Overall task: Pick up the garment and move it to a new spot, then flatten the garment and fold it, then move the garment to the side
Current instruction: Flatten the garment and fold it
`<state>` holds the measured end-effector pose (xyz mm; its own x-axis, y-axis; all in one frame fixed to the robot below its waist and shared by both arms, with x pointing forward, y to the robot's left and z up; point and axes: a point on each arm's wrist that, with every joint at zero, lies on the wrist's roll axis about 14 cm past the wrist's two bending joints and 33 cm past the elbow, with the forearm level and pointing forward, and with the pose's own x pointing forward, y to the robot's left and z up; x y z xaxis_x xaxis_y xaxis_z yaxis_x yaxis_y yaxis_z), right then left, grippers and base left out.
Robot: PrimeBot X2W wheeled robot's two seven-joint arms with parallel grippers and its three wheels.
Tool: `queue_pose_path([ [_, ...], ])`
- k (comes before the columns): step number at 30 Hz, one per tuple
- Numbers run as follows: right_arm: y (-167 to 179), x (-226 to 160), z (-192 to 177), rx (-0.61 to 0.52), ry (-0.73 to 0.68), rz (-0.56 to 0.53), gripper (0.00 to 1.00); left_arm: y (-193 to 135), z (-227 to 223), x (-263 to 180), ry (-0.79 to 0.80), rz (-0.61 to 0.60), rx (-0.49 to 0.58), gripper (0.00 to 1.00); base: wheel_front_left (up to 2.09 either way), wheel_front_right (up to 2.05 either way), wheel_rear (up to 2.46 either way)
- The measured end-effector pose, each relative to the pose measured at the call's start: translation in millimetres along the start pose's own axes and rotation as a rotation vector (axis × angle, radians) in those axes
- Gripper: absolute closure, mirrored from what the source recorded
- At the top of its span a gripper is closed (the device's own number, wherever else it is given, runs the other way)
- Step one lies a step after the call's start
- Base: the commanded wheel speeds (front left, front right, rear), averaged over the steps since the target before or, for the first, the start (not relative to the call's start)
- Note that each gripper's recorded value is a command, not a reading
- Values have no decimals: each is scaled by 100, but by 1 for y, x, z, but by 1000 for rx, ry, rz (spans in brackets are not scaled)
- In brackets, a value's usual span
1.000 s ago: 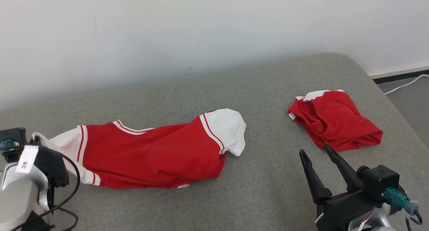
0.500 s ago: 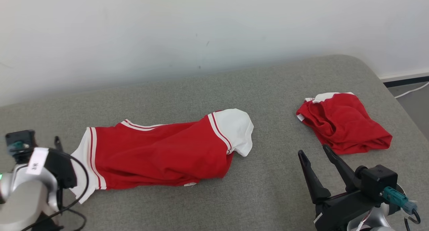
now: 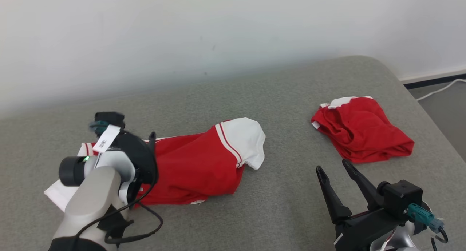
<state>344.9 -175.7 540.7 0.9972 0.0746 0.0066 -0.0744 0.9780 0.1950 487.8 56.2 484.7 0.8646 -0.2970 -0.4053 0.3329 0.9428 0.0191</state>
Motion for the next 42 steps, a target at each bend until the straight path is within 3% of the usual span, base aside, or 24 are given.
queue_pose_path([
  [15,-27,-17,-8,16,22,-106,0,-70,3,29,231,-170,123,0,0,0,0],
  [29,-57,-32,-17,22,50,-224,0,-122,-32,49,429,-287,186,0,0,0,0],
  [30,-58,-33,-17,21,51,-230,0,-124,-32,50,436,-289,188,6,0,0,0],
  [31,-61,-34,-18,20,52,-238,0,-126,-30,52,436,-290,191,35,0,0,0],
  [32,-63,-35,-17,18,49,-246,0,-128,-28,54,435,-295,196,52,0,0,0],
  [33,-65,-35,-17,17,49,-251,0,-130,-27,55,432,-299,198,62,0,0,0],
  [34,-66,-35,-17,15,48,-254,0,-132,-26,56,430,-303,199,87,0,0,0],
  [35,-67,-34,-16,14,45,-256,0,-133,-25,57,430,-305,199,100,0,0,0],
  [42,-67,-35,-17,15,46,-258,0,-134,-27,56,443,-307,203,100,0,0,0],
])
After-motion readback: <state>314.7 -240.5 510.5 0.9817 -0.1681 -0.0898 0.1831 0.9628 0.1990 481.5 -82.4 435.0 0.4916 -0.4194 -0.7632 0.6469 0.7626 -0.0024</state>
